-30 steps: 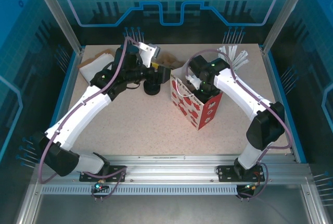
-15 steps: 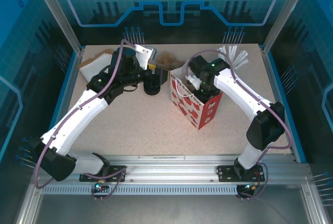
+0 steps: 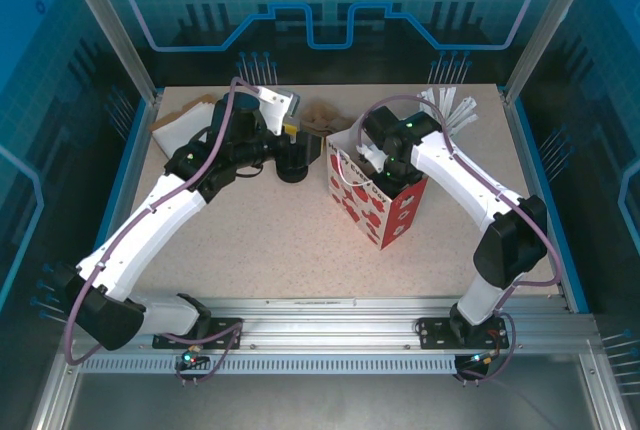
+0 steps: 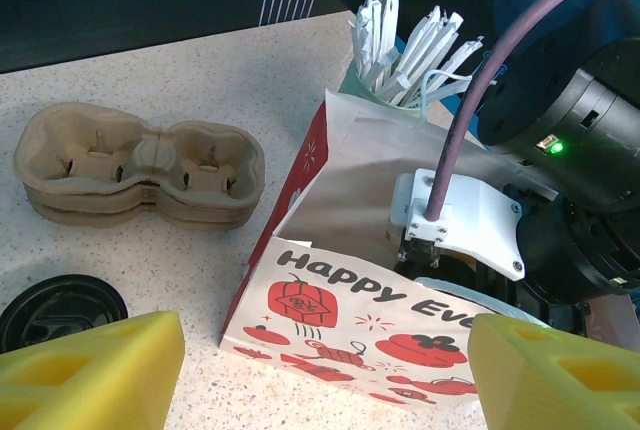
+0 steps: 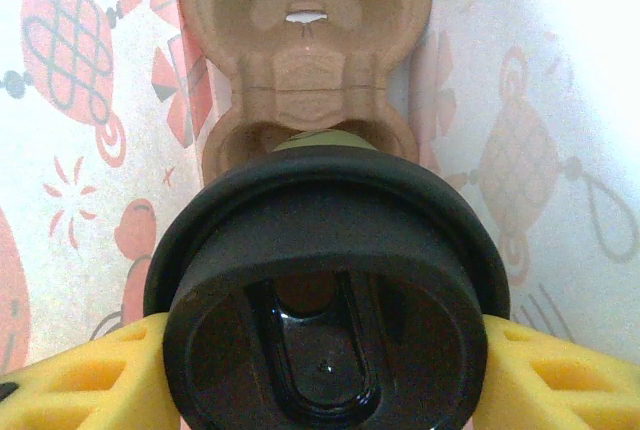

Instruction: Pack the takeout coffee

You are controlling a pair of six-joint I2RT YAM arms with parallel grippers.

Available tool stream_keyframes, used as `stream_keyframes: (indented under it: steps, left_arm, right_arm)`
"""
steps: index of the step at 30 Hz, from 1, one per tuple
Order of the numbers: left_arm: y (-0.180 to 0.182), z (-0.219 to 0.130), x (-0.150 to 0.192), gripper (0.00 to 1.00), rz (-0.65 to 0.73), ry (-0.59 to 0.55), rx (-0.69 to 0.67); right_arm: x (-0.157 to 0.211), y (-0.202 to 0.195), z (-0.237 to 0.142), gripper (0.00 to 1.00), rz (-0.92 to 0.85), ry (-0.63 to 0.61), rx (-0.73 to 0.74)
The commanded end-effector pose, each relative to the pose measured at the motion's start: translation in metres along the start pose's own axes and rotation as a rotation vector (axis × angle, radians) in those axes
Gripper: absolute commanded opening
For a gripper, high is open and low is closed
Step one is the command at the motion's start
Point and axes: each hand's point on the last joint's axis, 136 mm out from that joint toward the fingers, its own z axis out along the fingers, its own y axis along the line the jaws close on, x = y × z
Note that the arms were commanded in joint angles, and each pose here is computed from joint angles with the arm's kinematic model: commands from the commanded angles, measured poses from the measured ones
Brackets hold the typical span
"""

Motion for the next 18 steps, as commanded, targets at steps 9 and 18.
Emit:
stream_keyframes:
  steps: [9,18]
  left_arm:
    - [-0.0029,-0.0086,-0.0057,0.77,0.008,-0.033,-0.006]
    - [-0.0026,-0.008,-0.0045,0.77,0.008,-0.03,-0.007]
  right_arm:
    - [0.0048,0.0041,-0.0044,0.37,-0.004,-0.004,-0.01]
    - [0.0049,0.0046,-0.0025,0.37,-0.006,0.002,-0.016]
